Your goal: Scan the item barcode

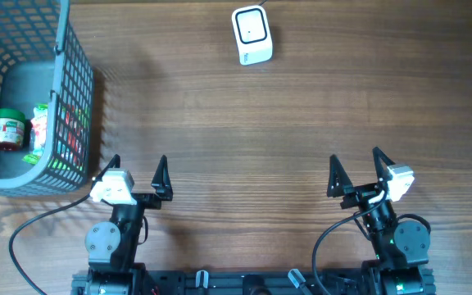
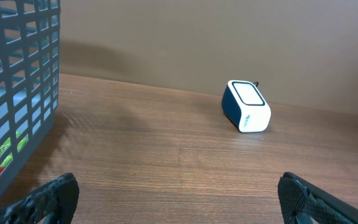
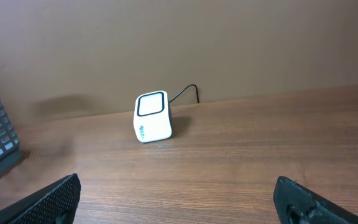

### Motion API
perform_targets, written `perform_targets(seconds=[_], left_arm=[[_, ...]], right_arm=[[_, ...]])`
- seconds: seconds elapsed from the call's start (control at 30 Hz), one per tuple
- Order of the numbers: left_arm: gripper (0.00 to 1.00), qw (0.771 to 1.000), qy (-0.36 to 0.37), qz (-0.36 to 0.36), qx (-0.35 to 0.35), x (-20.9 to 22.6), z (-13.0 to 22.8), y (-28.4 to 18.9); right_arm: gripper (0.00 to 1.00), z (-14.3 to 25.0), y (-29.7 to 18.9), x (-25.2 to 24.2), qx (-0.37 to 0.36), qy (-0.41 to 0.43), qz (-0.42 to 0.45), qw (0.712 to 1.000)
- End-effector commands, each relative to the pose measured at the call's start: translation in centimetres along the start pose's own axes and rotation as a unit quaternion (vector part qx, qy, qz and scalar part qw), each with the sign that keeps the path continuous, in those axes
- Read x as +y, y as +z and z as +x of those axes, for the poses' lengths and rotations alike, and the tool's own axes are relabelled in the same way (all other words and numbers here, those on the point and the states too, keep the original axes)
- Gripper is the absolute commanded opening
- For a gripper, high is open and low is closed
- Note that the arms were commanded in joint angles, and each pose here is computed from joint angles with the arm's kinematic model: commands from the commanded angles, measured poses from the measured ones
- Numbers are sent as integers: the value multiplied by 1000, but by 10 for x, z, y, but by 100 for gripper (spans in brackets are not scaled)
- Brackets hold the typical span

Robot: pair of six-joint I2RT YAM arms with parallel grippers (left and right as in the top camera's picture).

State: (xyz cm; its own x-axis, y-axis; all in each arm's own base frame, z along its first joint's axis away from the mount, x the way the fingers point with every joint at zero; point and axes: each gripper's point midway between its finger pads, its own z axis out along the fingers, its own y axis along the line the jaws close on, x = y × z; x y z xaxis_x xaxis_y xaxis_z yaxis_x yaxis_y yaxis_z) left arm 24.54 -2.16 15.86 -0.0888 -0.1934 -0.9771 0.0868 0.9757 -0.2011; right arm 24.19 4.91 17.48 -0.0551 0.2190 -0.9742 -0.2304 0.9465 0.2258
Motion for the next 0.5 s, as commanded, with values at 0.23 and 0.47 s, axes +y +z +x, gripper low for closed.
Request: perform_targets(seconds=[0.23,0.47], left_arm=[[100,1000,11,-6,1,3,1,0],[100,1000,9,13,14,-4,6,1]], right_arm=[[100,-1,0,0,-3,5,-1,1000],[100,-1,0,0,-3,5,-1,1000]])
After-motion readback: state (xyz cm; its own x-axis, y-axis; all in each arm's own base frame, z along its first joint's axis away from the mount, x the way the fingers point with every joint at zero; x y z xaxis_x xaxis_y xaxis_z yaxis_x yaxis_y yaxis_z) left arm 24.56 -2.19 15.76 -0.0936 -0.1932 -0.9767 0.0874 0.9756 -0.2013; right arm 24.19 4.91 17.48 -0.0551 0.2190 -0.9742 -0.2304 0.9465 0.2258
